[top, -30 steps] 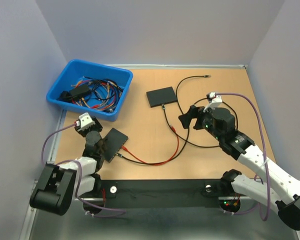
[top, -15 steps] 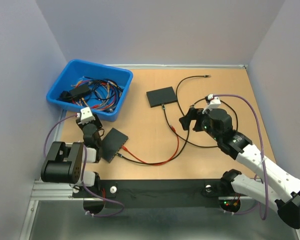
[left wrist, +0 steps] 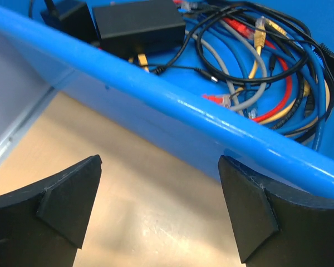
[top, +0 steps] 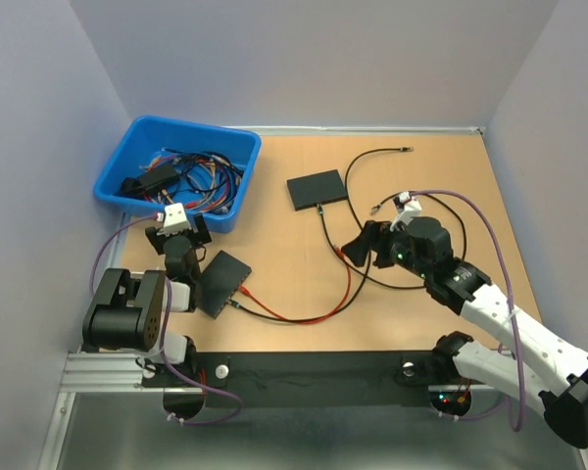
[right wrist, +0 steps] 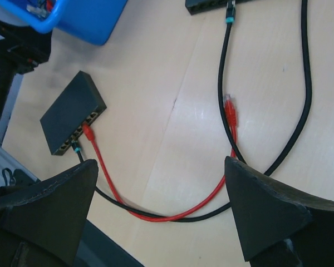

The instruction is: Insert the plug into the switch port

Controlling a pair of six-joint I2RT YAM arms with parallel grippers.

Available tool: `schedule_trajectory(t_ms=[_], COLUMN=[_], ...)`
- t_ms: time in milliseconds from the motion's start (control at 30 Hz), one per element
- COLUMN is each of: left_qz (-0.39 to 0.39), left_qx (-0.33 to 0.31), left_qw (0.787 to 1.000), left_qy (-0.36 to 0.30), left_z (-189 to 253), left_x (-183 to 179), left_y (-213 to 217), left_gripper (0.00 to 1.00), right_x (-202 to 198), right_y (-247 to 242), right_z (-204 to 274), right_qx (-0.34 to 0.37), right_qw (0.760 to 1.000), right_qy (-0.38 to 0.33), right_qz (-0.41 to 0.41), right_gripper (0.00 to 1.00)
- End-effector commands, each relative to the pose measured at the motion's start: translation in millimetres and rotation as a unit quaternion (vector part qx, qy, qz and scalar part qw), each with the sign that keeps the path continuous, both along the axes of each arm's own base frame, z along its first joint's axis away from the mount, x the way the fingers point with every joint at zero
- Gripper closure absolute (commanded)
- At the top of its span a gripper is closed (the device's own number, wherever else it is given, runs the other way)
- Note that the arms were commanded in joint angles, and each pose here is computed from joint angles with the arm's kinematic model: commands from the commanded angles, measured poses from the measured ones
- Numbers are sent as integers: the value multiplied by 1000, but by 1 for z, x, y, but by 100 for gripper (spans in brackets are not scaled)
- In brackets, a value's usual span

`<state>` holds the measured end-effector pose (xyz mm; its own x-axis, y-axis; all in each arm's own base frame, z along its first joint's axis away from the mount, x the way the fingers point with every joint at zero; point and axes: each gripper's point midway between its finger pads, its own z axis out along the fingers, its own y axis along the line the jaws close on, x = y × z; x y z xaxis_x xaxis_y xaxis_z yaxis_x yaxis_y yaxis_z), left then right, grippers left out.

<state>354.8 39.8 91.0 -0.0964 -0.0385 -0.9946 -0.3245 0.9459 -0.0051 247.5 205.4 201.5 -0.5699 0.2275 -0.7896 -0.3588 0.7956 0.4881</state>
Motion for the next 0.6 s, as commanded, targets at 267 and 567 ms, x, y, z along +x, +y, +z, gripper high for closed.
schedule_trajectory(t_ms=[267,567], left_qz=[-12,-11], left_qx=[0,0], left_qw=[987,987], left_qy=[-159,-159], left_z=[84,84], left_x=[19,19], left_y=[-7,-7], left_gripper=[1,1], right_x=[-31,-33], right_y=[8,5], right_z=[-35,-38], right_qx=[38,44], right_qw=[996,996], right_qy=[69,72], right_qz=[33,25], right_gripper=[0,0])
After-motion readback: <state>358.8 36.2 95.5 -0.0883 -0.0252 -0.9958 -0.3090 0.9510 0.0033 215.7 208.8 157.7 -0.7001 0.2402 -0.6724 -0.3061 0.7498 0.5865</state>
